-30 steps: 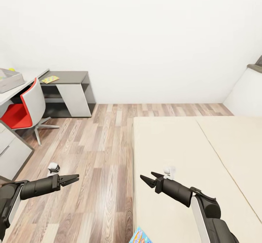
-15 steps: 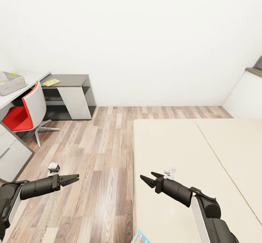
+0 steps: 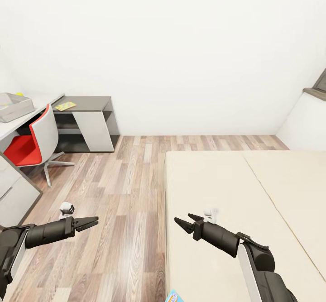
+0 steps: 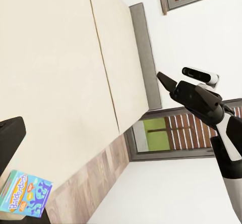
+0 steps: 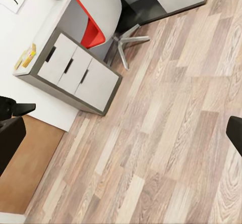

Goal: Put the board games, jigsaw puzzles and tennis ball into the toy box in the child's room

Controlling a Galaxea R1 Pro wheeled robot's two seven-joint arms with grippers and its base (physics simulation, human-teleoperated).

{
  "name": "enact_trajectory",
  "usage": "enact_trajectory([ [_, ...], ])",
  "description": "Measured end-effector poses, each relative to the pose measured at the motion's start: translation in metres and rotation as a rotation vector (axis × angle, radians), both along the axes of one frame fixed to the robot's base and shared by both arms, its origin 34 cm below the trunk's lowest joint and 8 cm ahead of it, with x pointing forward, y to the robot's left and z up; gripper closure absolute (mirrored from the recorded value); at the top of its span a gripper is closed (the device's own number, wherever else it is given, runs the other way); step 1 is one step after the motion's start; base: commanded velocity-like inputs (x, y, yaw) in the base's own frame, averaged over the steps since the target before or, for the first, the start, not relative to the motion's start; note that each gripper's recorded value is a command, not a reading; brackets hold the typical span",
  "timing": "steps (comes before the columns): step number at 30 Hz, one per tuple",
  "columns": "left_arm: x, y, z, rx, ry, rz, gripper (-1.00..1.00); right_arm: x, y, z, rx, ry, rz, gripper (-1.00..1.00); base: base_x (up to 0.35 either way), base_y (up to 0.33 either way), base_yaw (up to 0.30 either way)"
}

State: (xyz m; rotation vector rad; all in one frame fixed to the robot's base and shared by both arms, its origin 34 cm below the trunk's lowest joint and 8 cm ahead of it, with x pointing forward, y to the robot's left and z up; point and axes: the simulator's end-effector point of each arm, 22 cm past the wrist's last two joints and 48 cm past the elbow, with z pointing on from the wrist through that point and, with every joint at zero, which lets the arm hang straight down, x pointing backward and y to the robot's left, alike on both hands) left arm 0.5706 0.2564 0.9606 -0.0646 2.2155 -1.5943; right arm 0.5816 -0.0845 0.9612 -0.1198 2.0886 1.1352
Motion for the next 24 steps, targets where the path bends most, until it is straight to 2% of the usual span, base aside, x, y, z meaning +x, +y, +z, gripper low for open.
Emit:
enact_trajectory([
  [24, 0.001, -0.001, 0.018, -0.001, -0.039, -0.001, -1.00, 0.001, 0.000, 0.018, -0.001, -0.039, 0.000, -1.00, 0.000, 0.000, 0.000],
])
